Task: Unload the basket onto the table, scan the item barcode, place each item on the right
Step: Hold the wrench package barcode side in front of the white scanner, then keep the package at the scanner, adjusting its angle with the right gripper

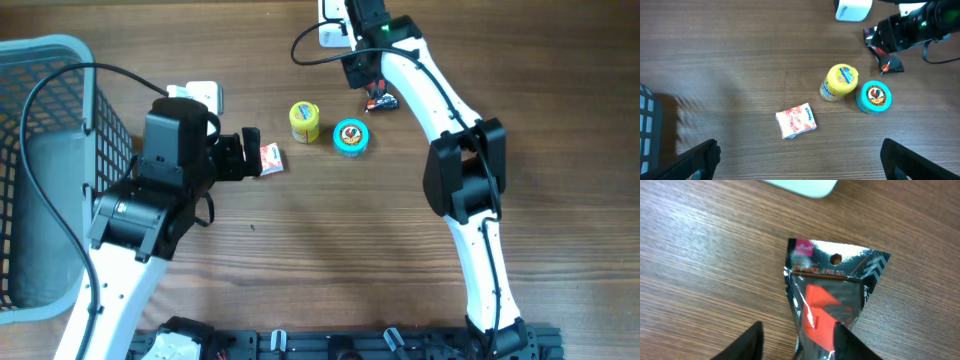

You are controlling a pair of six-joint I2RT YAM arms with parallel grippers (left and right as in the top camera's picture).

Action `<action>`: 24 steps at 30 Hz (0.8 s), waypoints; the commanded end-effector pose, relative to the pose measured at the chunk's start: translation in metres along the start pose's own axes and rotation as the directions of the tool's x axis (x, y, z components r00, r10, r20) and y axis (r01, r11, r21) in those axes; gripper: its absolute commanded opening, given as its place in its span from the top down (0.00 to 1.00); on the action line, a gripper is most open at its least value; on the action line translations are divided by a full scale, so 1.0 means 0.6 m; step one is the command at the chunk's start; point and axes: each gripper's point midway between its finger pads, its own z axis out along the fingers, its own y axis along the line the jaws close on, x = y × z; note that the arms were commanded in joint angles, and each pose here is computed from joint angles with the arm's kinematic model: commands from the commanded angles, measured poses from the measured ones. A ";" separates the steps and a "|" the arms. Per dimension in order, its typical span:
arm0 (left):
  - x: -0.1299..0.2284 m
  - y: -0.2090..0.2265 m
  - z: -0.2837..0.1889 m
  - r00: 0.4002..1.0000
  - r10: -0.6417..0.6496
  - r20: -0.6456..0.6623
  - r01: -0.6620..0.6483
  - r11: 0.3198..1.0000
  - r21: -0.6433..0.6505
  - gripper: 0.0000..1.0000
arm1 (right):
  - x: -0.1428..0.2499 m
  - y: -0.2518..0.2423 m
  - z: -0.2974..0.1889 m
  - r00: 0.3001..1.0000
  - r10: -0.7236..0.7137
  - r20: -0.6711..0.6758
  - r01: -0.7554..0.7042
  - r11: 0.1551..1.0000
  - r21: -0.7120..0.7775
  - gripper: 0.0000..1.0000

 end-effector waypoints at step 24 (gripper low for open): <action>-0.010 0.006 0.006 1.000 -0.010 0.003 0.010 1.000 -0.024 0.00 | 0.028 -0.018 0.039 0.979 0.186 -0.080 -0.192 0.979 -0.068 0.06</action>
